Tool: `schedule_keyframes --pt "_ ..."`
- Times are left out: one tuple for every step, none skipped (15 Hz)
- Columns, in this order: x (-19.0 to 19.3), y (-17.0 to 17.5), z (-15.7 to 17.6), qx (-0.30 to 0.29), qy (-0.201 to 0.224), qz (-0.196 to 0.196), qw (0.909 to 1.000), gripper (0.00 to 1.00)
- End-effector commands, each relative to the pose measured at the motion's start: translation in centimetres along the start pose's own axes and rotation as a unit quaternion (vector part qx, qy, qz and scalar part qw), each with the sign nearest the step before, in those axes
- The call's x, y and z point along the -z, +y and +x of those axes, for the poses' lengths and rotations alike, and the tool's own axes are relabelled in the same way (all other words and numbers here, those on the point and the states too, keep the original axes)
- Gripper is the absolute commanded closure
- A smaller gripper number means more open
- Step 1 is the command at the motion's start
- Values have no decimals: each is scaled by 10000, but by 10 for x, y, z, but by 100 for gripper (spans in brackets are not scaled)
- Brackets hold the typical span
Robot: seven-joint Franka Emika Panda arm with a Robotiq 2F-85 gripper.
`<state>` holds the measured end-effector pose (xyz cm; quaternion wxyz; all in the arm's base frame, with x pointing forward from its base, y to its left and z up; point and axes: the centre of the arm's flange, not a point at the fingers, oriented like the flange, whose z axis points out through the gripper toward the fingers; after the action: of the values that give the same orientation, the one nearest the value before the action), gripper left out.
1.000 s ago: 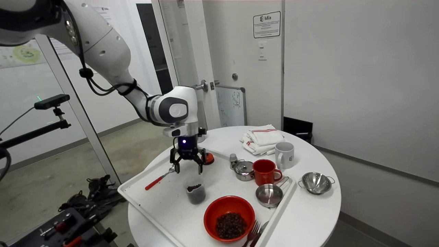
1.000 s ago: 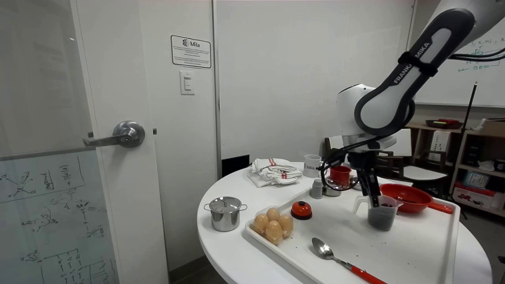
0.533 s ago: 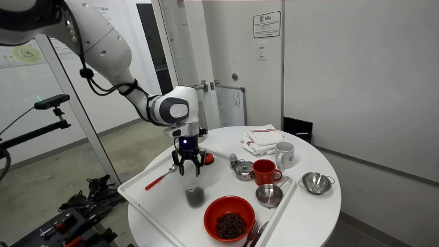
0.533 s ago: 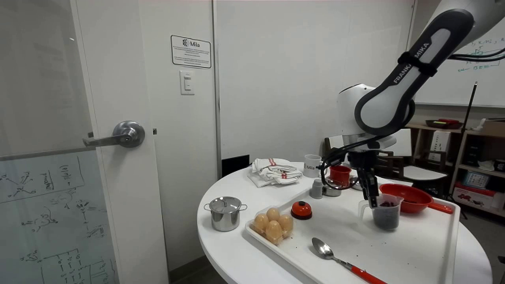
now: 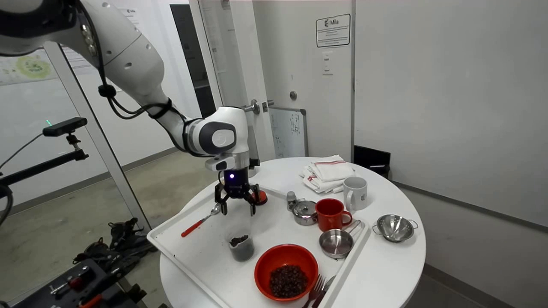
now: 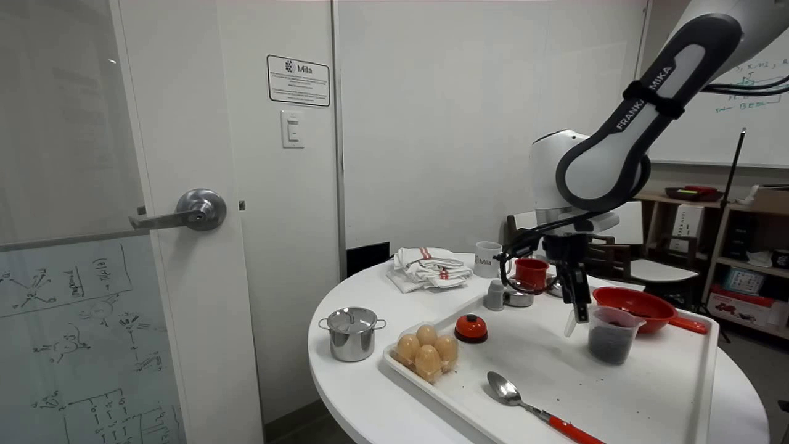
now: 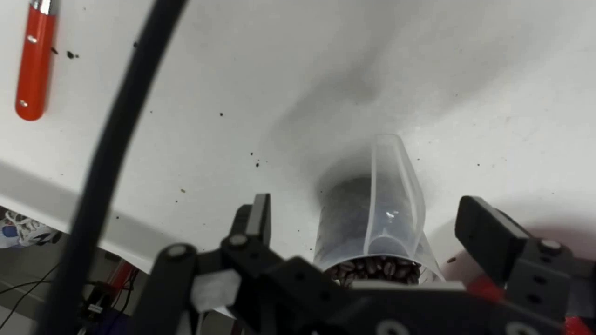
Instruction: Pour some of the contents in the clear jug into the red bowl
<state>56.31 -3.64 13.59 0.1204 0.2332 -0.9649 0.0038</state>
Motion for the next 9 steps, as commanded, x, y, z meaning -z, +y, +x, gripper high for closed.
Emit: schedule_keyframes --pt "4 3 12 -75 -202 -39 9998 0" --pt "1 2 13 -109 -220 -84 9997 25" --pt "-2 1 15 -145 -227 -121 9996 26" --pt "-5 0 17 -184 -232 -168 9994 34" --pt "-8 0 18 -223 -241 -210 9992 40" --pt "-9 -1 20 -254 -245 -236 9991 47" --pt "-11 -1 22 -284 -255 -258 9989 56" --pt "-13 -1 23 -309 -264 -272 9988 63" --pt "-14 0 24 -326 -278 -282 9987 72"
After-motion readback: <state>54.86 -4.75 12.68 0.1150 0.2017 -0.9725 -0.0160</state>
